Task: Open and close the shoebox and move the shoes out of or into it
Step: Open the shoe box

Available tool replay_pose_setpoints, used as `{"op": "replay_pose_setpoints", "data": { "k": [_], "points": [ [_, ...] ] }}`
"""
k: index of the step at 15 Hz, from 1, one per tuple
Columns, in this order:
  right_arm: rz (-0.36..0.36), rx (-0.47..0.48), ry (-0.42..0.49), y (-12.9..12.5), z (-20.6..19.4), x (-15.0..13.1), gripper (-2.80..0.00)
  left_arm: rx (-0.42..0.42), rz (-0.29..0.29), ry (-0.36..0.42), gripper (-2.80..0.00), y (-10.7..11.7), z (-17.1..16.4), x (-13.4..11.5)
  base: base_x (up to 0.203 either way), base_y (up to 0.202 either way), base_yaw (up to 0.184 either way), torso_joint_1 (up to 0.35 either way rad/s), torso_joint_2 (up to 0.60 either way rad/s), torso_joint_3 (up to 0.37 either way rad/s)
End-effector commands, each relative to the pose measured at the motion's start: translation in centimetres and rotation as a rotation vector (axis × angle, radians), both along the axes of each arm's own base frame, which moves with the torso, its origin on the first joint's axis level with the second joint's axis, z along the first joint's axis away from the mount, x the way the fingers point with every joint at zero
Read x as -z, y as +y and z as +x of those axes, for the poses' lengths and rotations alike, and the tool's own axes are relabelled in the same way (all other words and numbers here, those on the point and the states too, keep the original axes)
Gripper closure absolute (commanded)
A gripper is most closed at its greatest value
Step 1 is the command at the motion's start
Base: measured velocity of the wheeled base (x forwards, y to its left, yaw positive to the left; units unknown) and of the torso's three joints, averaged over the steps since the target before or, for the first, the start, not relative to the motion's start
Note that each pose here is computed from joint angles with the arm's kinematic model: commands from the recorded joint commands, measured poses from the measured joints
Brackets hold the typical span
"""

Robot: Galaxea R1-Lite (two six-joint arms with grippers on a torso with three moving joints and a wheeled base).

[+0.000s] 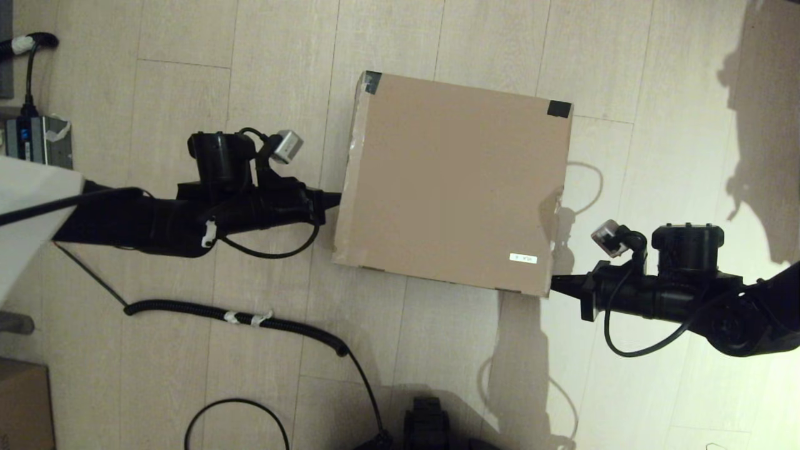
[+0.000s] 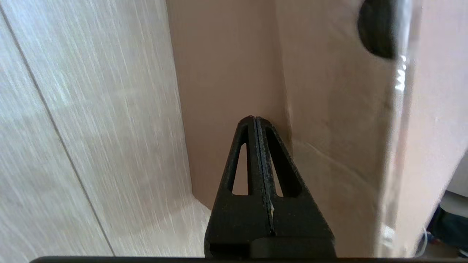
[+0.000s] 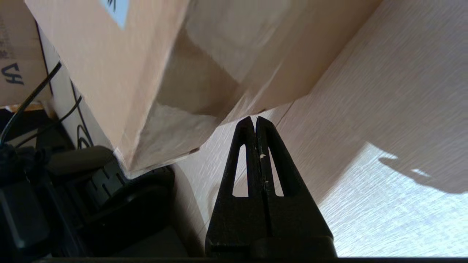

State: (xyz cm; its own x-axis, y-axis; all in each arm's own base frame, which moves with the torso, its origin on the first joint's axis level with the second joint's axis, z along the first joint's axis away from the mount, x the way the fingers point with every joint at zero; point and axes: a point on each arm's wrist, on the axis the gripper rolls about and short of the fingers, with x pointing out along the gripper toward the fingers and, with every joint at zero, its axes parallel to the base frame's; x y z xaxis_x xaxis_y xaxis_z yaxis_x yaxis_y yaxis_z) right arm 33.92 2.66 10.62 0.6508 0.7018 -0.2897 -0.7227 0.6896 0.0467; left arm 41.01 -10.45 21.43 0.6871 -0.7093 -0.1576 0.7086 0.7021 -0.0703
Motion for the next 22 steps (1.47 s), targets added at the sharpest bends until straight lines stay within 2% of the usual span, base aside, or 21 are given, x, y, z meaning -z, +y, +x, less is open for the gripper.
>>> {"op": "replay_pose_setpoints", "data": {
  "k": [1,3,5,7,9,11,16,19,22],
  "points": [
    [0.002,-0.003,-0.02,0.0,0.0,-0.5,0.0,0.004,-0.001,-0.001,0.0,0.3,-1.2,-0.6,0.0,0.0,0.0,0.0,0.0,0.0],
    [0.016,0.016,-0.016,0.1,0.0,-0.8,0.0,0.005,0.003,0.021,0.0,0.4,-2.1,-0.3,0.0,0.0,0.0,0.0,0.0,0.0],
    [0.061,0.031,-0.029,0.2,0.1,-1.6,0.0,0.015,-0.002,0.02,0.0,0.1,-2.7,-0.7,0.0,0.0,0.0,0.0,0.0,0.0],
    [0.078,0.069,-0.056,0.5,0.7,-2.5,0.0,0.027,-0.03,0.035,0.0,-0.6,-3.0,-1.1,0.0,0.0,0.0,0.0,0.0,0.0],
    [0.096,0.069,-0.071,1.1,1.0,-3.3,0.0,0.038,-0.044,0.038,0.0,-1.1,-3.3,-1.5,0.0,0.0,0.0,0.0,0.0,0.0],
    [0.102,0.07,-0.081,1.2,0.8,-3.9,0.0,0.039,-0.048,0.027,0.0,-1.1,-3.6,-2.0,0.0,0.0,0.0,0.0,0.0,0.0],
    [0.121,0.095,-0.159,0.7,-0.4,-7.3,0.0,0.045,-0.069,-0.026,0.0,-0.9,-5.2,-4.4,0.0,0.0,0.0,0.0,0.0,0.0],
    [0.122,0.107,-0.179,0.2,-1.8,-9.1,0.0,0.06,-0.084,-0.032,0.0,-1.4,-6.1,-5.1,0.0,0.0,0.0,0.0,0.0,0.0],
    [0.126,0.108,-0.225,0.1,-2.6,-10.9,0.0,0.072,-0.098,-0.076,0.0,-1.4,-7.1,-6.7,0.0,0.0,0.0,0.0,0.0,0.0]
  ]
}}
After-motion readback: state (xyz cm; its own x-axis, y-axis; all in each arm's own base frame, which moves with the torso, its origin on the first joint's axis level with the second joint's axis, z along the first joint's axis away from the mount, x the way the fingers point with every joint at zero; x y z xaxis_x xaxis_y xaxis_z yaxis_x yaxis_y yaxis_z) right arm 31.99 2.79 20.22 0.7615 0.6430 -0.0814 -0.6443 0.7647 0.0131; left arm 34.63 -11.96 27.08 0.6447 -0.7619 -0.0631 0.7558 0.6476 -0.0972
